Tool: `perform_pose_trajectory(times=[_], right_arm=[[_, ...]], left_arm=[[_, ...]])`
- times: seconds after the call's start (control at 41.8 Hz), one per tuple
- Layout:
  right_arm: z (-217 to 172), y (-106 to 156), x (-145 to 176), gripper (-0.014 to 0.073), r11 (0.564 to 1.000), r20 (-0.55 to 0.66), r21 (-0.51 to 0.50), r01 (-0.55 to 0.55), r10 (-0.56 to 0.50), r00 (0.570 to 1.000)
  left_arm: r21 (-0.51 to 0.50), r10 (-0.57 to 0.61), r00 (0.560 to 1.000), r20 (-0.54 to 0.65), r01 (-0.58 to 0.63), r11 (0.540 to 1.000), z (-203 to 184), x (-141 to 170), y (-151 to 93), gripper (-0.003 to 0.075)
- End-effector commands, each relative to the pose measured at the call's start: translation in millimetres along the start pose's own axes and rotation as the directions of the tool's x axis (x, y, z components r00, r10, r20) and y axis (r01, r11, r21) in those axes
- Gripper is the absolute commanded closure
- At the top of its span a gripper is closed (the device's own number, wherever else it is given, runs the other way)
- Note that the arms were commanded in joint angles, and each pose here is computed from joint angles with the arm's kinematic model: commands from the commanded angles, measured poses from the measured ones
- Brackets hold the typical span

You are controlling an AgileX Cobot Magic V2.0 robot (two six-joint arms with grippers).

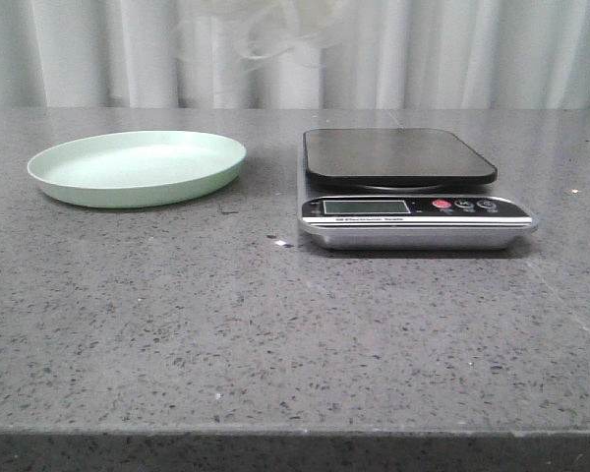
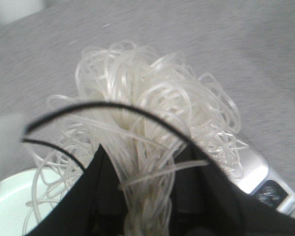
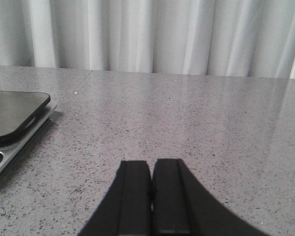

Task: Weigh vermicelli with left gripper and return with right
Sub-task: 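Lift the vermicelli with the left gripper and carry it over the scale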

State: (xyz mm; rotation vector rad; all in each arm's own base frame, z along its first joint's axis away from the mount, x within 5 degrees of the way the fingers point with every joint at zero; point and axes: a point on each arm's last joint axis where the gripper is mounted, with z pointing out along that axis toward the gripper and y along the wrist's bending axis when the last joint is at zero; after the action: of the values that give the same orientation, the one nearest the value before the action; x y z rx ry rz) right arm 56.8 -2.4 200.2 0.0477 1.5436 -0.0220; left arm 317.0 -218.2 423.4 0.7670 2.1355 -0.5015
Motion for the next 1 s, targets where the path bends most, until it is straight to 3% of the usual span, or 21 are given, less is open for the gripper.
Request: perform_pose_trajectory(times=[0.0, 0.191, 0.454, 0.98], right_arm=[[-2.1, -0.9, -11.4, 0.0445, 1.000, 0.108, 0.013, 0.007, -0.008, 0.994], [-2.1, -0.9, -11.4, 0.0445, 1.000, 0.108, 0.013, 0.007, -0.008, 0.994], [-2.1, -0.9, -11.4, 0.0445, 1.000, 0.108, 0.013, 0.007, -0.008, 0.994], [-2.1, -0.9, -11.4, 0.0445, 1.000, 0.108, 0.013, 0.007, -0.008, 0.994]], left_arm=[[0.046, 0.025, 0.982, 0.190, -0.034, 0.998, -20.1, -23.1, -28.2, 0.0575], [0.084, 0.054, 0.993, 0.109, -0.063, 0.994, 24.1, -12.4, -46.1, 0.0575], [0.108, 0.032, 0.999, -0.002, -0.032, 0.994, 76.6, 6.1, -45.4, 0.0575], [0.113, 0.024, 0.999, -0.045, -0.019, 0.993, 95.5, 14.5, -43.8, 0.0570]])
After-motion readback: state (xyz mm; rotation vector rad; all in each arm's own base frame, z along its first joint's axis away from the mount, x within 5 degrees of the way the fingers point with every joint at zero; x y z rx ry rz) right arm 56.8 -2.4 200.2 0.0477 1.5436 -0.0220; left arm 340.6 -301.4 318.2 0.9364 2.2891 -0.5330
